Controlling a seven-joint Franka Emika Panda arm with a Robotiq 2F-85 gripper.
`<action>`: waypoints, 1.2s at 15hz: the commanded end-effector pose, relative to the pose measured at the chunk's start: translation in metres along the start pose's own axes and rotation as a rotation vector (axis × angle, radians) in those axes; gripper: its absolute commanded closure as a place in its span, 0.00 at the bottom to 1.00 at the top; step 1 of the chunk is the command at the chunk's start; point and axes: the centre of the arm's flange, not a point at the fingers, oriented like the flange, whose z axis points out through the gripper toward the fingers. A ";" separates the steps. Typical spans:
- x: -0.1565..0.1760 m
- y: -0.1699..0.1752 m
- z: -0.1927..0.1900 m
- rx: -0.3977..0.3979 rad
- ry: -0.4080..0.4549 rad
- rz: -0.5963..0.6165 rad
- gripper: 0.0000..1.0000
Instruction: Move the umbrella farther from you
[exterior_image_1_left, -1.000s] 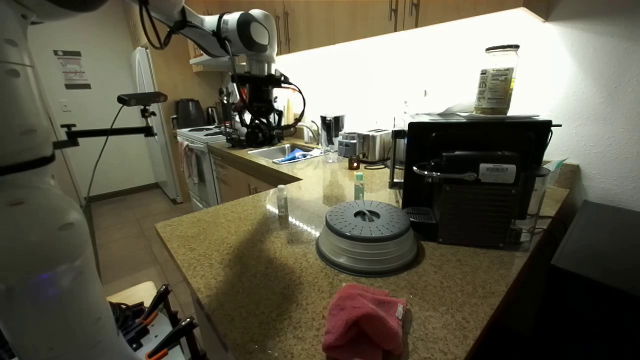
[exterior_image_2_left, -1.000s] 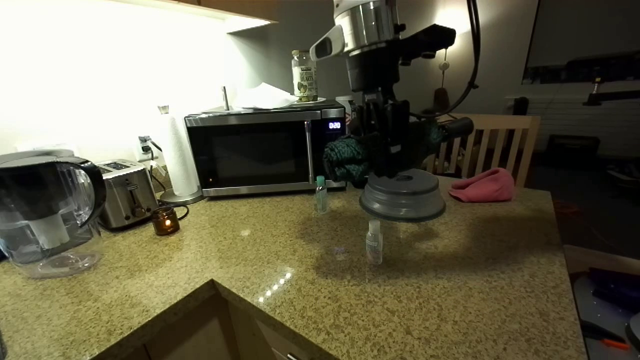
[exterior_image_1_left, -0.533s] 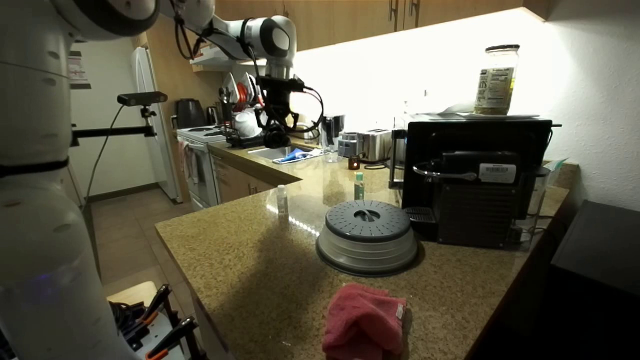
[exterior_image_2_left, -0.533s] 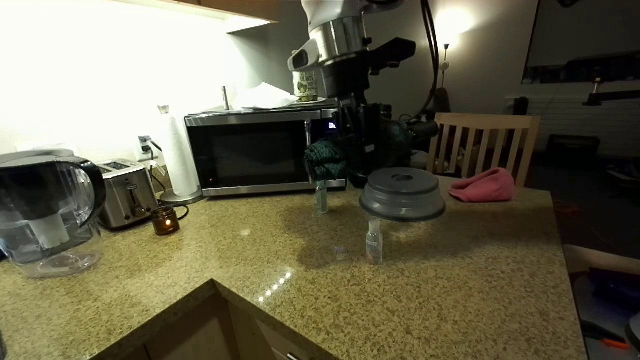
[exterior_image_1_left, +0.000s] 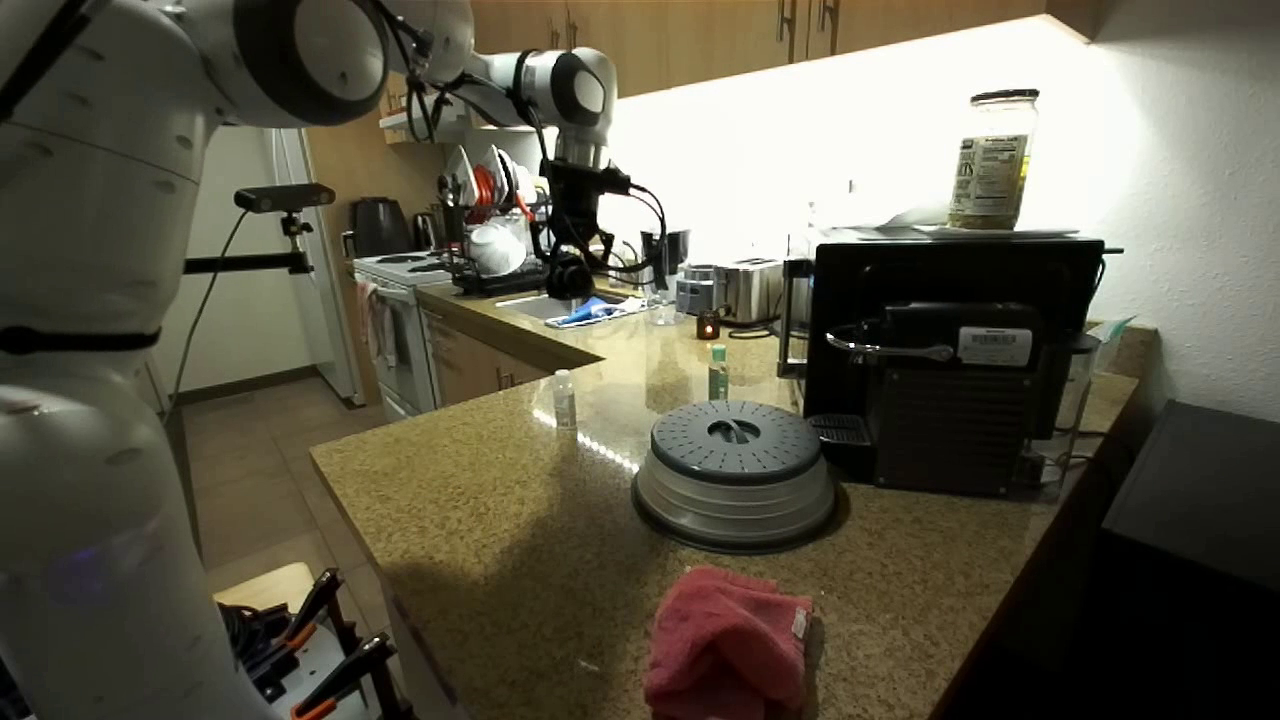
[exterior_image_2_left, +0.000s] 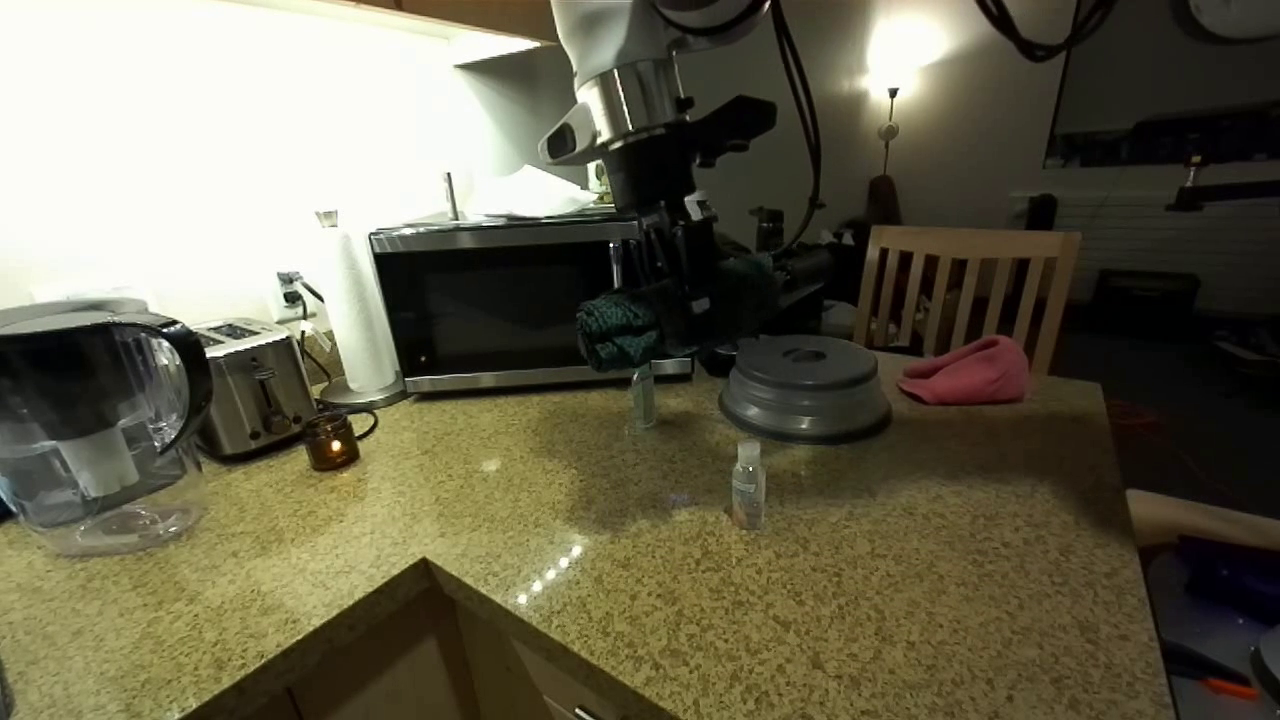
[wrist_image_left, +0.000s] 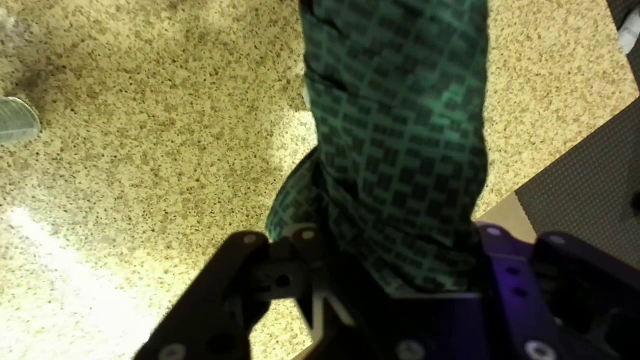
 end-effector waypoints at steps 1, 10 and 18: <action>0.002 0.021 -0.006 0.029 0.003 -0.013 0.80; -0.012 0.030 0.005 -0.095 -0.025 0.076 0.80; -0.018 0.033 0.008 -0.117 -0.003 0.092 0.80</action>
